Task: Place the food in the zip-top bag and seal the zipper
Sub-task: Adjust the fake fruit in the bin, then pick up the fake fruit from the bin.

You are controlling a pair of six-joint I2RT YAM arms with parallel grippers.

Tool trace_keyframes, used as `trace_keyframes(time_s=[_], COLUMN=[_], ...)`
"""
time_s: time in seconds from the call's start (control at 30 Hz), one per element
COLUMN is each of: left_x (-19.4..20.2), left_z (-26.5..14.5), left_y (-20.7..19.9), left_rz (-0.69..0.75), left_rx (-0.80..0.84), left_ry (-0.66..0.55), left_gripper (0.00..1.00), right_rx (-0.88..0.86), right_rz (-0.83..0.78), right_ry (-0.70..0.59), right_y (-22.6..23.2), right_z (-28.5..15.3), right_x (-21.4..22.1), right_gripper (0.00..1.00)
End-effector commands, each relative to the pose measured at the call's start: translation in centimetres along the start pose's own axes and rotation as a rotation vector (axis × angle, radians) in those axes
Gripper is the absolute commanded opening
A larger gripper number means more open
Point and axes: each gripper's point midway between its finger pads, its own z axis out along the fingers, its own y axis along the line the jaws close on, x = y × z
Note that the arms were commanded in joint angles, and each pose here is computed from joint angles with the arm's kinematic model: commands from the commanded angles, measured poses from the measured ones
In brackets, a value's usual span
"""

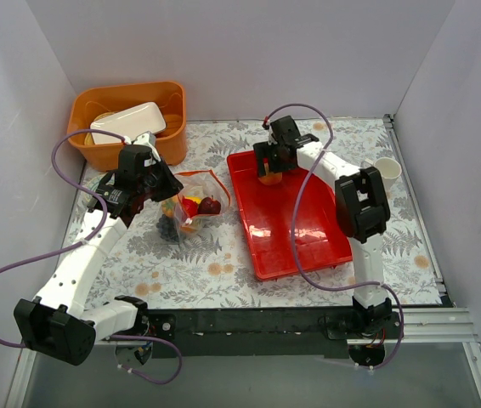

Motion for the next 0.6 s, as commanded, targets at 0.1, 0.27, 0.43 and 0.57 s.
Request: trace_keyframes(time_s=[0.1, 0.27, 0.43, 0.57], left_x=[-0.5, -0.4, -0.2, -0.1], left_z=[-0.7, -0.7, -0.5, -0.4], left_y=[-0.5, -0.5, -0.5, -0.6], left_rz=[0.007, 0.002, 0.001, 0.001], left_rx=[0.031, 0.034, 0.034, 0.041], left_ry=[-0.029, -0.025, -0.016, -0.013], left_gripper=[0.0, 0.0, 0.0, 0.0], right_rx=[-0.104, -0.124, -0.155, -0.168], right_rz=[-0.018, -0.019, -0.028, -0.031], right_ry=[-0.027, 0.026, 0.062, 0.052], right_y=[2.4, 3.6, 4.7, 5.1], right_z=[-5.1, -6.8, -7.6, -8.3], right_x=[0.8, 3.8, 6.3, 6.4], right_gripper=[0.68, 0.81, 0.83, 0.93])
